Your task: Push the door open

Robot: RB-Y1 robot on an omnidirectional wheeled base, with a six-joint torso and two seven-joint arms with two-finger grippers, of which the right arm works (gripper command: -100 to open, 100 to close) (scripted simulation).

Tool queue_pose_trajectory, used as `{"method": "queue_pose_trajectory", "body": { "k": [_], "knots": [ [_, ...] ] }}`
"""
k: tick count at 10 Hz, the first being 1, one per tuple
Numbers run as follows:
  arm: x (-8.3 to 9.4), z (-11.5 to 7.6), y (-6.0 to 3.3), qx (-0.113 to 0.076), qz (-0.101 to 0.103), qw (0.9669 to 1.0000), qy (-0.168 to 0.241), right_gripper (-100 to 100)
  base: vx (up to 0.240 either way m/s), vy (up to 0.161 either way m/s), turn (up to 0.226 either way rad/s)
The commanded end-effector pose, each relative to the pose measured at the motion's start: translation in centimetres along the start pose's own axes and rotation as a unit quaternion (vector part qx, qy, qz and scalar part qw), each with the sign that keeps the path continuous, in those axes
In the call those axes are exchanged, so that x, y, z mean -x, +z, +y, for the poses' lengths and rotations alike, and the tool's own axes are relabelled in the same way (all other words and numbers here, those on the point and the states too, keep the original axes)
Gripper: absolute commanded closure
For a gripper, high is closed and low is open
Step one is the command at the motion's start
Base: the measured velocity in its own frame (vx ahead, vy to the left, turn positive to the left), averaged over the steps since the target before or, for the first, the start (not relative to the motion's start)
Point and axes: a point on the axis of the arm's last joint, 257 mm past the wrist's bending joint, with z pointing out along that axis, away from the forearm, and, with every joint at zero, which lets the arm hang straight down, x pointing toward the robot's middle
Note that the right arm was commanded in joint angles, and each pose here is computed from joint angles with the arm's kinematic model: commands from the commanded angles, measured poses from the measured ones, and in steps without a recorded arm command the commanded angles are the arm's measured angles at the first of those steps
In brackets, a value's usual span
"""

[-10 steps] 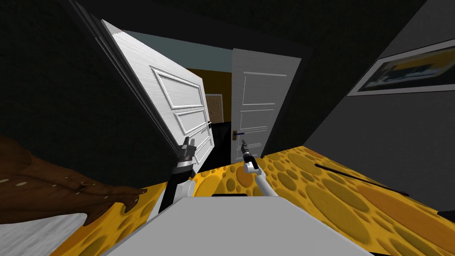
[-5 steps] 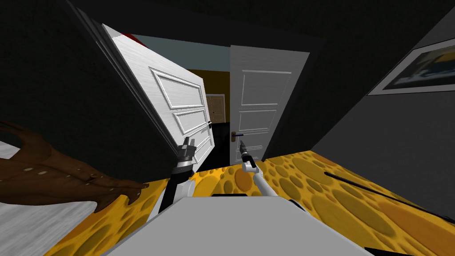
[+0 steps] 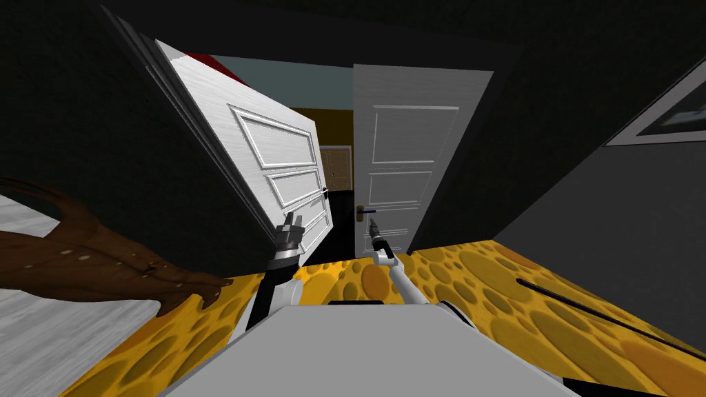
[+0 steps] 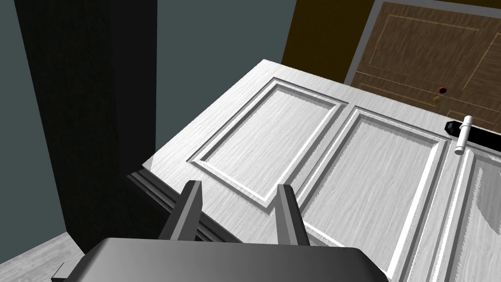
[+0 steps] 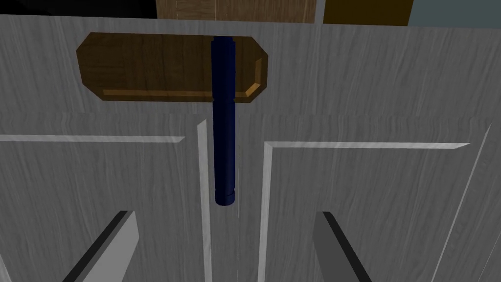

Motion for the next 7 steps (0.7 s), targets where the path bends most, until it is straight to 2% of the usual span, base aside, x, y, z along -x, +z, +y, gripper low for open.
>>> {"method": "queue_pose_trajectory", "body": {
  "k": [1, 2, 7],
  "knots": [
    [0.0, 0.0, 0.00, 0.000, 0.000, 1.0000, 0.000, -100, 0.030, -0.075, 0.023],
    [0.6, -0.1, 0.02, -0.001, -0.003, 1.0000, -0.005, -100, 0.108, -0.007, 0.023],
    [1.6, -0.3, 0.00, -0.001, -0.010, 0.9999, -0.008, -100, 0.197, 0.024, 0.026]
  ]
}}
